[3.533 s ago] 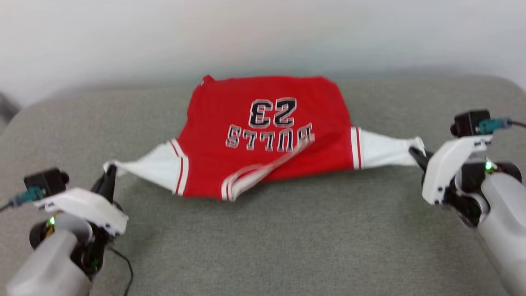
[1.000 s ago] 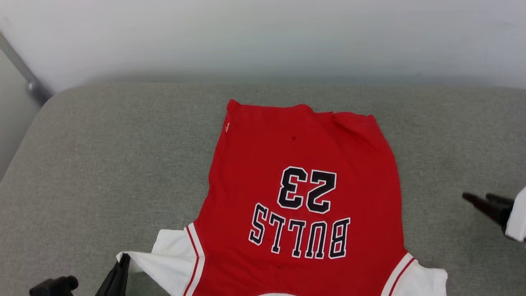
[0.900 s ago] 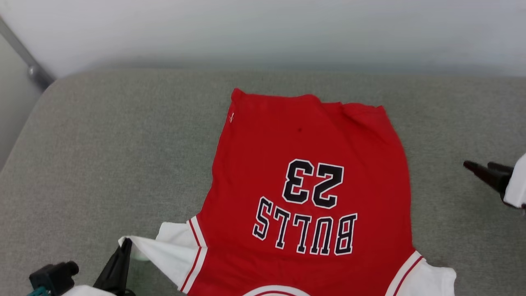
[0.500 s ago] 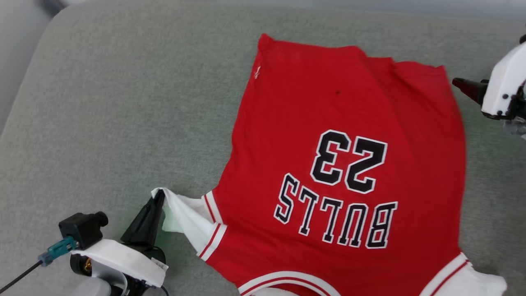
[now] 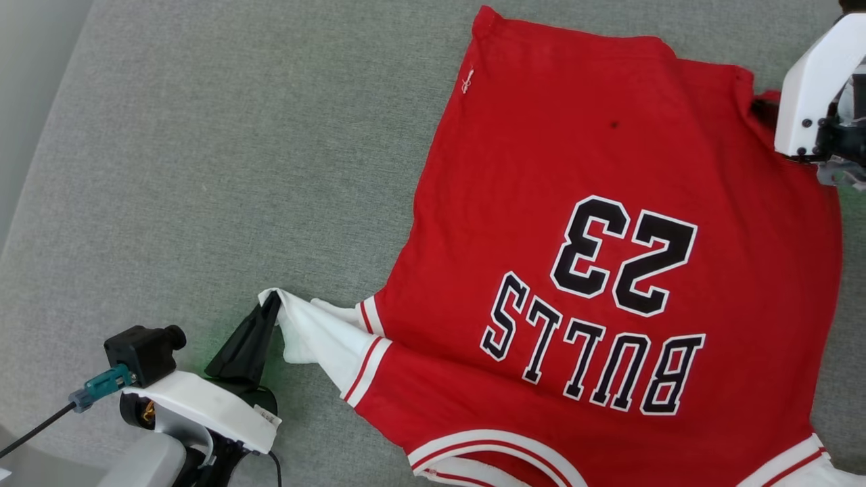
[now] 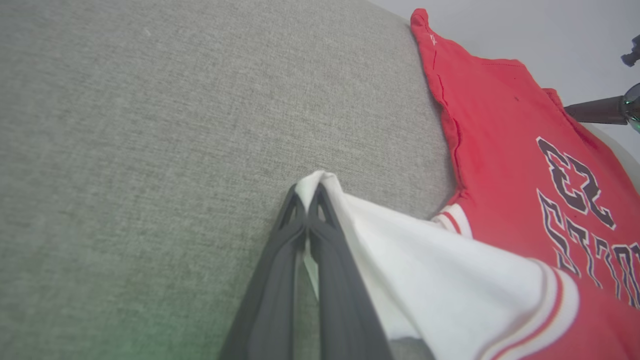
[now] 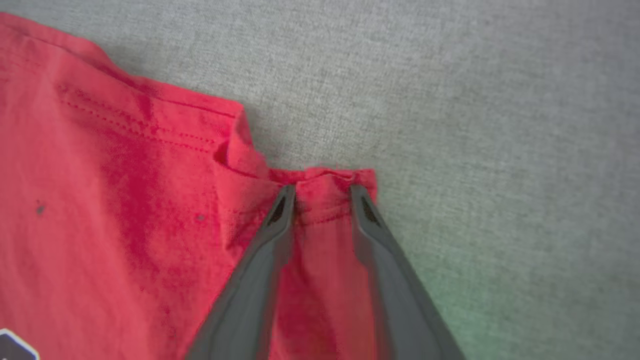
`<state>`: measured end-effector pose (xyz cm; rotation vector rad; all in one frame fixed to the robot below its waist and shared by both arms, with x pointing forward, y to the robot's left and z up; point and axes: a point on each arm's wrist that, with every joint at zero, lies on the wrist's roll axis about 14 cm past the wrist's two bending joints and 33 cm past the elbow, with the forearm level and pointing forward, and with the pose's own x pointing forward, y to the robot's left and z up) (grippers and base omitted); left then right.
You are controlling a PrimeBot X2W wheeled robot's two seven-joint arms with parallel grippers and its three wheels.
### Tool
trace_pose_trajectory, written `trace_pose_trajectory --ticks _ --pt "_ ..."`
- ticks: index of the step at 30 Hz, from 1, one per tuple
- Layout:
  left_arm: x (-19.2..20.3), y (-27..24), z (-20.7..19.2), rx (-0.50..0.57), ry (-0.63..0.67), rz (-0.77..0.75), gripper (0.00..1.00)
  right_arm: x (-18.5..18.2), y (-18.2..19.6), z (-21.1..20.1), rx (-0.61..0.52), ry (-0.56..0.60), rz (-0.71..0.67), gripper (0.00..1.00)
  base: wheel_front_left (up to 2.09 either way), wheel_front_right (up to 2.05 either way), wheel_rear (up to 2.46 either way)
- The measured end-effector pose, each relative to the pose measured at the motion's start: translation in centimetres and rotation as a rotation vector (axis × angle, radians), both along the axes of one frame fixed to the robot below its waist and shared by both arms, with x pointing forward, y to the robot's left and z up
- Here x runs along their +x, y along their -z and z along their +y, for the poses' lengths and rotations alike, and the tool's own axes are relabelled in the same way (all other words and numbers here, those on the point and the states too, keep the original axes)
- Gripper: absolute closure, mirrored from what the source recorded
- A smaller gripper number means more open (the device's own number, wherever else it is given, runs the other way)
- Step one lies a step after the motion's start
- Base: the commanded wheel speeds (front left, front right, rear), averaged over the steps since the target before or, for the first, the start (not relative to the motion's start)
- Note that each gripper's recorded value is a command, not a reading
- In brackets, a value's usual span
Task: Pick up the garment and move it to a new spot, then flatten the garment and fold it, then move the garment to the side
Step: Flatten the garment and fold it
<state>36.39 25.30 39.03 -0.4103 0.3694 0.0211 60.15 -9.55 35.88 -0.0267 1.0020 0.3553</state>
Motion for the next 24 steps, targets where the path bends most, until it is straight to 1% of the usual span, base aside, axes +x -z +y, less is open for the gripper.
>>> trace_pose_trajectory --ticks 4,10,14,18,24 --pt "0.5 -0.3 -0.1 0.016 0.023 -0.012 1.00 -0.6 -0.3 -0.2 0.002 -0.009 -0.018 1.00 0.00 0.00 0.00" --pt "1.1 -1.1 -0.5 0.013 0.043 -0.043 1.00 -2.5 -0.8 -2.2 -0.021 -0.005 -0.014 1.00 0.00 0.00 0.00" --pt "0.7 -1.0 -0.8 0.013 0.056 -0.041 1.00 -4.2 -1.3 -4.4 -0.037 0.018 -0.001 1.00 0.00 0.00 0.00" --pt "0.5 -1.4 -1.4 0.000 0.068 -0.055 1.00 -6.4 -1.9 -7.2 -0.040 0.064 0.023 1.00 0.00 0.00 0.00" --pt "-0.1 -2.2 -2.1 -0.001 0.087 -0.083 1.00 -11.0 -2.4 -11.8 -0.039 0.132 0.063 1.00 0.00 0.00 0.00"
